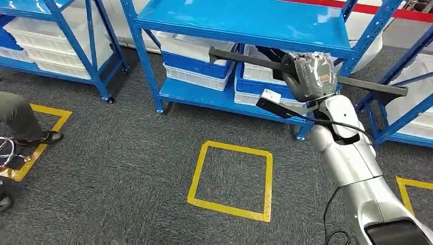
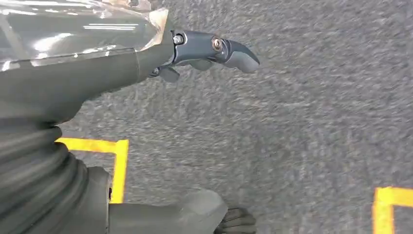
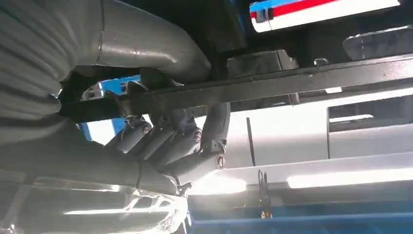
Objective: Take the parts from the cabinet and place them on the table.
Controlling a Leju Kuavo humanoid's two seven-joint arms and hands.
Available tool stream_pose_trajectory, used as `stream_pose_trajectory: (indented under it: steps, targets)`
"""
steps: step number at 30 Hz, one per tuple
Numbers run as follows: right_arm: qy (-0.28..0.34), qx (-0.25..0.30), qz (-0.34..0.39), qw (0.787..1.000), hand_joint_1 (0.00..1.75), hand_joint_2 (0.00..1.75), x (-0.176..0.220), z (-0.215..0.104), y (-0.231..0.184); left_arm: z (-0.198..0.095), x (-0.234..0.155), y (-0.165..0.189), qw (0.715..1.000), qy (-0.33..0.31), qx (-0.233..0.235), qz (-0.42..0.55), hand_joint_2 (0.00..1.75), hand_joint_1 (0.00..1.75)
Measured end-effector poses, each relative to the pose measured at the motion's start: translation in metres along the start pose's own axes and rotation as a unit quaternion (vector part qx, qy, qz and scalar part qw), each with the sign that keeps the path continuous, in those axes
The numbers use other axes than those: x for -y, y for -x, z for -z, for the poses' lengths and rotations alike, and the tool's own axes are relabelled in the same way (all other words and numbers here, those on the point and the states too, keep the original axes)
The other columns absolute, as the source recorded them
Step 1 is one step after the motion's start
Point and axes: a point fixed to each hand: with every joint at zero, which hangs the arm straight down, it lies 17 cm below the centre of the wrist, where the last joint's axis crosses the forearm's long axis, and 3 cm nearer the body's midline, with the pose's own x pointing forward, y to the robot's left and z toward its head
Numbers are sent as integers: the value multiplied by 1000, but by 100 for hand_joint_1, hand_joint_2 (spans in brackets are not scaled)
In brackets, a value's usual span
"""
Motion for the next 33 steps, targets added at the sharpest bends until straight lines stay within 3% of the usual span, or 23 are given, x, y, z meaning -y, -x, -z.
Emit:
stream_pose_trajectory:
  steps: [33]
  targets:
    - [9, -5, 13, 1000, 166, 175, 8, 24, -9, 2, -13, 2, 1000, -13, 5, -9, 175, 0]
